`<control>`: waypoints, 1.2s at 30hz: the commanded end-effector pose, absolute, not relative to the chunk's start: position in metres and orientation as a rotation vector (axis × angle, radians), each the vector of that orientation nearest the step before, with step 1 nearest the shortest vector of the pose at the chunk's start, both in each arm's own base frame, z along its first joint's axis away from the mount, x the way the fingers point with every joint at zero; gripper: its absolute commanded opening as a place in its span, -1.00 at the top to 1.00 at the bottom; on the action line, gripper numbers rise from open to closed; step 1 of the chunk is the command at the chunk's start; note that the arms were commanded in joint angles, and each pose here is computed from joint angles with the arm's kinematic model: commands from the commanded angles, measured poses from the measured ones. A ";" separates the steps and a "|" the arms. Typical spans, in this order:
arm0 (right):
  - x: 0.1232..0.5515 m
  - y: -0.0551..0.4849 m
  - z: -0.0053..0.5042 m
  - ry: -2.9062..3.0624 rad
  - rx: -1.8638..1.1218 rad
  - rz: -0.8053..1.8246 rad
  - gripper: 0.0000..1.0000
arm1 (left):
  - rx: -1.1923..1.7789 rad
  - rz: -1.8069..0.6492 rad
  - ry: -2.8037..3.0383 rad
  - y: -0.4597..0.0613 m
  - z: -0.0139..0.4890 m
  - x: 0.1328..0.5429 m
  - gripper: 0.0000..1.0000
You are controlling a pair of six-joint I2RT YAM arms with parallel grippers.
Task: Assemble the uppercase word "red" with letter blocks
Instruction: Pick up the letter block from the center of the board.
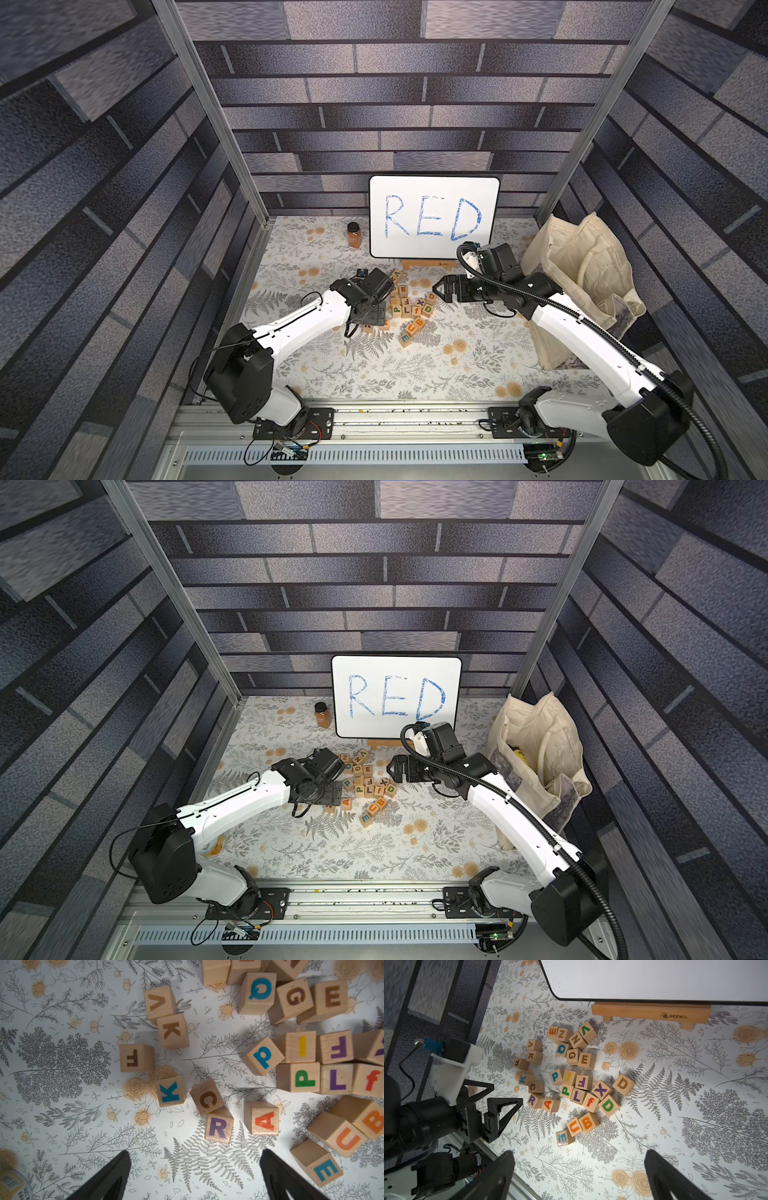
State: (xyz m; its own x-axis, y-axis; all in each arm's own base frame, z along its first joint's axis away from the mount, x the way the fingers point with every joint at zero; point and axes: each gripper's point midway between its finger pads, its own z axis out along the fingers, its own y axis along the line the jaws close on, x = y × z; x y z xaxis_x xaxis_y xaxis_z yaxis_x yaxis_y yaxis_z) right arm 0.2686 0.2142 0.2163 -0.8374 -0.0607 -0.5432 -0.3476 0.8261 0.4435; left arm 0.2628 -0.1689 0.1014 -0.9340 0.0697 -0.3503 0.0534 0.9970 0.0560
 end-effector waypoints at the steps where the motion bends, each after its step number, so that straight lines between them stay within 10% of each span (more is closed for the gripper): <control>1: 0.255 0.210 0.208 2.534 -0.264 0.743 -1.00 | 0.083 0.053 2.836 -0.172 0.100 0.259 -1.00; 24: 0.231 0.192 0.160 2.672 -0.218 0.533 -1.00 | 0.096 -0.107 2.949 -0.188 0.059 0.256 -1.00; 36: 0.235 0.198 0.158 2.685 -0.190 0.553 -1.00 | 0.077 -0.087 2.960 -0.182 0.044 0.264 -0.36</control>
